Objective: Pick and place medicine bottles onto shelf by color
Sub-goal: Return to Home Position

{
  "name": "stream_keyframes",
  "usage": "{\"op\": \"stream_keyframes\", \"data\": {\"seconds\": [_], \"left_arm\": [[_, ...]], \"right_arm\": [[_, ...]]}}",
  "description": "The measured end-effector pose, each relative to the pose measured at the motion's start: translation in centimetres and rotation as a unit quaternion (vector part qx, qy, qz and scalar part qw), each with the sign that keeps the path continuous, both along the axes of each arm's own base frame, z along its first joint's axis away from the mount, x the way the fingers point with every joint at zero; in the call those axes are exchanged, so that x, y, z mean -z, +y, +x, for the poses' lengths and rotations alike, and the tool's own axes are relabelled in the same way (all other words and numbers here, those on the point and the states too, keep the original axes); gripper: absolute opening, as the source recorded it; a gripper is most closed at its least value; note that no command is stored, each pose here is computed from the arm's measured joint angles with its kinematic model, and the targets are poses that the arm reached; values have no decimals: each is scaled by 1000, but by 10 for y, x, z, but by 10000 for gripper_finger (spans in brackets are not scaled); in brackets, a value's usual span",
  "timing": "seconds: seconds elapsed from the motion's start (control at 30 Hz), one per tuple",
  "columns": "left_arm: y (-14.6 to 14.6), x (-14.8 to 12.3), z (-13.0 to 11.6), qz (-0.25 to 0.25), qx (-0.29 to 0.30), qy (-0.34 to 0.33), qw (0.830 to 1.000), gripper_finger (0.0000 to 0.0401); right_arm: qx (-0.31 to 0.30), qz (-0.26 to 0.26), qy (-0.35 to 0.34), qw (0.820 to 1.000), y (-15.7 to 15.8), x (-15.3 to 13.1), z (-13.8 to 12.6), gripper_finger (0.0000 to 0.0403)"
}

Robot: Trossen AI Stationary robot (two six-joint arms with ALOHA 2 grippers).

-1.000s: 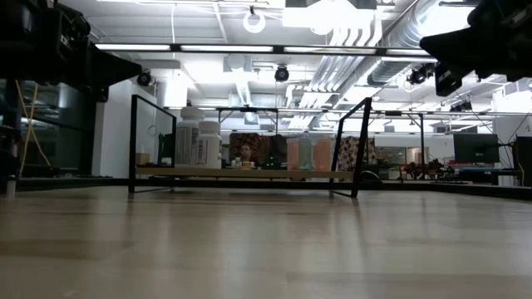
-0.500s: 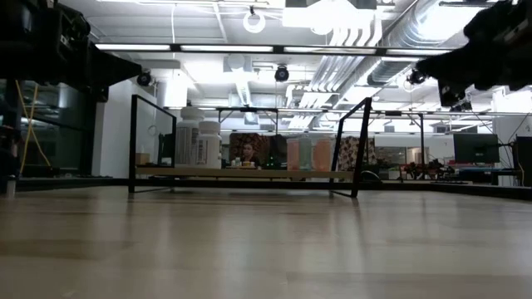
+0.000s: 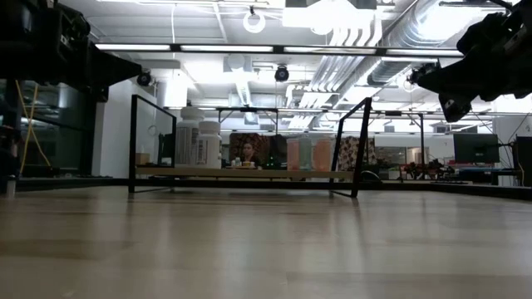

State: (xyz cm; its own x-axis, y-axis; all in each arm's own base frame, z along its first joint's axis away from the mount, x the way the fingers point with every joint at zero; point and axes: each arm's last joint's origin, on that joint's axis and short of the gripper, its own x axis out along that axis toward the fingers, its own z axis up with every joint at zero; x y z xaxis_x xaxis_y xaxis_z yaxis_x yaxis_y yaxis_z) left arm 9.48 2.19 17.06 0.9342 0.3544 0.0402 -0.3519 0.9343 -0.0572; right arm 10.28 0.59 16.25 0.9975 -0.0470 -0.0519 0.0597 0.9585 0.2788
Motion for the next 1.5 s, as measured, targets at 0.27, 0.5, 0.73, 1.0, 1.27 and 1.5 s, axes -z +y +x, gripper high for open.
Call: {"op": "stream_keyframes", "data": {"seconds": [0.27,0.5,0.73,1.0,1.27,1.5], "left_arm": [[0,0,0,0,0,-1,1000,3],[0,0,0,0,0,0,1000,3],[0,-1,-1,1,1,-5,1000,3],[0,-1,-1,1,1,-5,1000,3],[0,-1,-1,1,1,-5,1000,3],[0,-1,-1,1,1,-5,1000,3]], "right_arm": [[0,0,-11,1000,0,-2,-1,0],[8,3,-53,999,-2,-9,-6,0],[36,2,-49,998,-8,-8,-6,0],[60,1,-50,997,-13,-8,-6,0],[60,0,-50,997,-13,-8,-6,0],[60,0,-50,997,-13,-8,-6,0]]}}
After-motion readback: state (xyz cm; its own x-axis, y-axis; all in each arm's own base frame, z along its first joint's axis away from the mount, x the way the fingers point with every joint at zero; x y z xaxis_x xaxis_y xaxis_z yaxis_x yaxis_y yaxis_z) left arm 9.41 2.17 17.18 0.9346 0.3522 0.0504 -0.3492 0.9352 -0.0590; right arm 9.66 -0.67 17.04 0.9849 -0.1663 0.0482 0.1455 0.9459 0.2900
